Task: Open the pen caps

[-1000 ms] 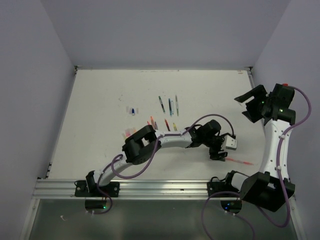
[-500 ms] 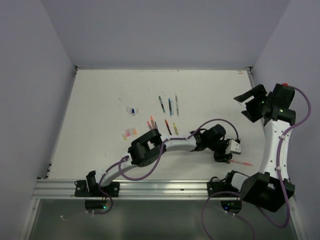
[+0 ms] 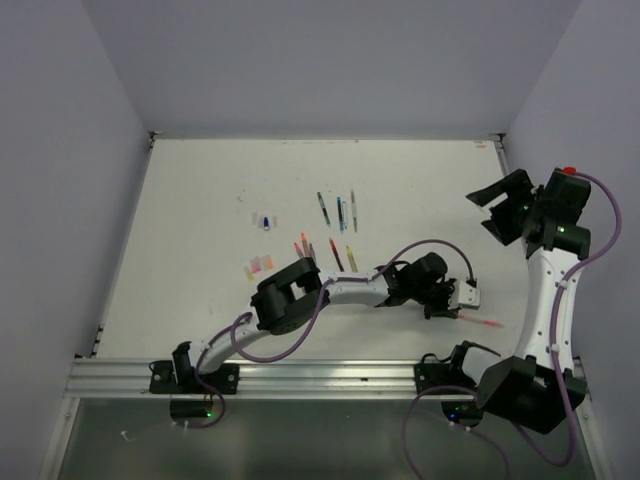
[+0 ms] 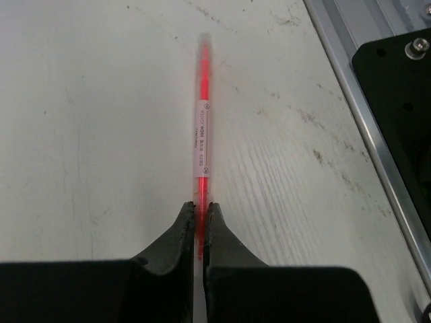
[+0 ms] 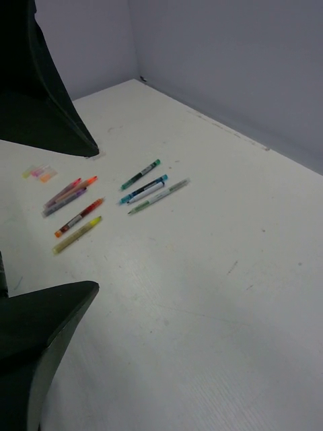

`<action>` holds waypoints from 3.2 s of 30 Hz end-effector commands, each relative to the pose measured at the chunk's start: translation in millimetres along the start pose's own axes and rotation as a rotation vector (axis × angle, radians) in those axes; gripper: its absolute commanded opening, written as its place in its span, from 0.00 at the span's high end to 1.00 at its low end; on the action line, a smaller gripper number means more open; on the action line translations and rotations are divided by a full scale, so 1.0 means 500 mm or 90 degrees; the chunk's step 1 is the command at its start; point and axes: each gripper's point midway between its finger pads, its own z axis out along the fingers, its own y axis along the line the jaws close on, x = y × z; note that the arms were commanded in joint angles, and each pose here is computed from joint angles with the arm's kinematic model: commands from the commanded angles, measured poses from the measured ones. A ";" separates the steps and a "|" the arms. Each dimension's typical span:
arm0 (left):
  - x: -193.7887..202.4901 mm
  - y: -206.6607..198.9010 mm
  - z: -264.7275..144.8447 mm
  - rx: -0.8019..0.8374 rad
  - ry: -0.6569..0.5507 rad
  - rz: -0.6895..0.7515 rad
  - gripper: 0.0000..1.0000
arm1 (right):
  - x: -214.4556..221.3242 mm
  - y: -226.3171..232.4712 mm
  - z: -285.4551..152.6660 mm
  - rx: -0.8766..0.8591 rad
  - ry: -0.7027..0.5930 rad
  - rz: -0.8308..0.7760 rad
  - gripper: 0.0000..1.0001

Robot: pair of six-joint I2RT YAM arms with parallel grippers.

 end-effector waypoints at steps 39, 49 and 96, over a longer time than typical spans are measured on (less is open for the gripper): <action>-0.078 0.093 -0.794 -0.696 -0.226 -0.335 1.00 | 0.343 0.250 0.091 -0.286 0.230 -0.125 0.27; -0.115 0.088 -0.831 -0.705 -0.298 -0.346 1.00 | 0.459 0.330 0.120 -0.322 0.266 -0.131 0.40; -0.026 0.053 -0.765 -0.542 -0.265 -0.413 0.67 | 0.547 0.365 0.111 -0.351 0.312 -0.241 1.00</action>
